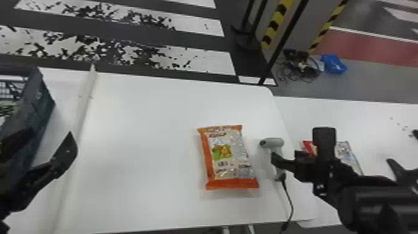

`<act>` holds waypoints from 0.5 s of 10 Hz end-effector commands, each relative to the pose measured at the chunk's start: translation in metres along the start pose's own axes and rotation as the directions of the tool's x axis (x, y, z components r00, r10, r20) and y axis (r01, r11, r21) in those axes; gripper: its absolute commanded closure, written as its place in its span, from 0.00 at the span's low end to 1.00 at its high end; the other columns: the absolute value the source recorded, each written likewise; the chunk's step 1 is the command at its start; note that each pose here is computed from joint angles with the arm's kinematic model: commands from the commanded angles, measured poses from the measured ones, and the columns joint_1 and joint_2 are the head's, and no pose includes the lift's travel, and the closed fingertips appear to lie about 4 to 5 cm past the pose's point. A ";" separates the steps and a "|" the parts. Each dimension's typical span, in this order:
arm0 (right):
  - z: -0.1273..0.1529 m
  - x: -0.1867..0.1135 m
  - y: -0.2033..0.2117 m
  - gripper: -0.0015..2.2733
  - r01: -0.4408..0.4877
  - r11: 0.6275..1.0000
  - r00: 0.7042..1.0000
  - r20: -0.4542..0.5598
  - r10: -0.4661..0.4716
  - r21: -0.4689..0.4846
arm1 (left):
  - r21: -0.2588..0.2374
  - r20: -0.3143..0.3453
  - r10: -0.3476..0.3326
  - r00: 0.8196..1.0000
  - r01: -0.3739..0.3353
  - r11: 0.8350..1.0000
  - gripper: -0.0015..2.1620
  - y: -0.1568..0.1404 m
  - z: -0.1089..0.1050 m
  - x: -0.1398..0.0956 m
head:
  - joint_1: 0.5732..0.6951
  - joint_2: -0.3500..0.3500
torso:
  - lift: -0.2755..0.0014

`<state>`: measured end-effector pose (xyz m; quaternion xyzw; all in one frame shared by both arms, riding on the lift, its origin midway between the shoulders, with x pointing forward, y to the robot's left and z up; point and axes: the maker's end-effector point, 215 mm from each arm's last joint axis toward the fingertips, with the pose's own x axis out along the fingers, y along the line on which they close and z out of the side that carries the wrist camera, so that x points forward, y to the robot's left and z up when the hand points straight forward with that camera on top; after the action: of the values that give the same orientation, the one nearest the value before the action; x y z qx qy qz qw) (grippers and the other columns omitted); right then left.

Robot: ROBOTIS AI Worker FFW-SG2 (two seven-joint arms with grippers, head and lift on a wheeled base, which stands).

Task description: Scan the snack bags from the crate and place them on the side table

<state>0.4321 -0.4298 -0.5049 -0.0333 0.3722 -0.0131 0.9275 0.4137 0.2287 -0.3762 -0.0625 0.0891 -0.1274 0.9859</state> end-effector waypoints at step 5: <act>0.000 -0.063 0.069 0.07 -0.340 0.905 0.937 0.011 0.349 0.254 | -0.004 -0.001 0.003 1.000 -0.003 1.000 0.07 0.000 -0.002 0.001 | 1.00 0.20 | 0.70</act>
<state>0.3918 -0.3641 -0.4655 0.1324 0.3753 0.0950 0.9124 0.4139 0.2287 -0.3779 -0.0642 0.0901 -0.1258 0.9859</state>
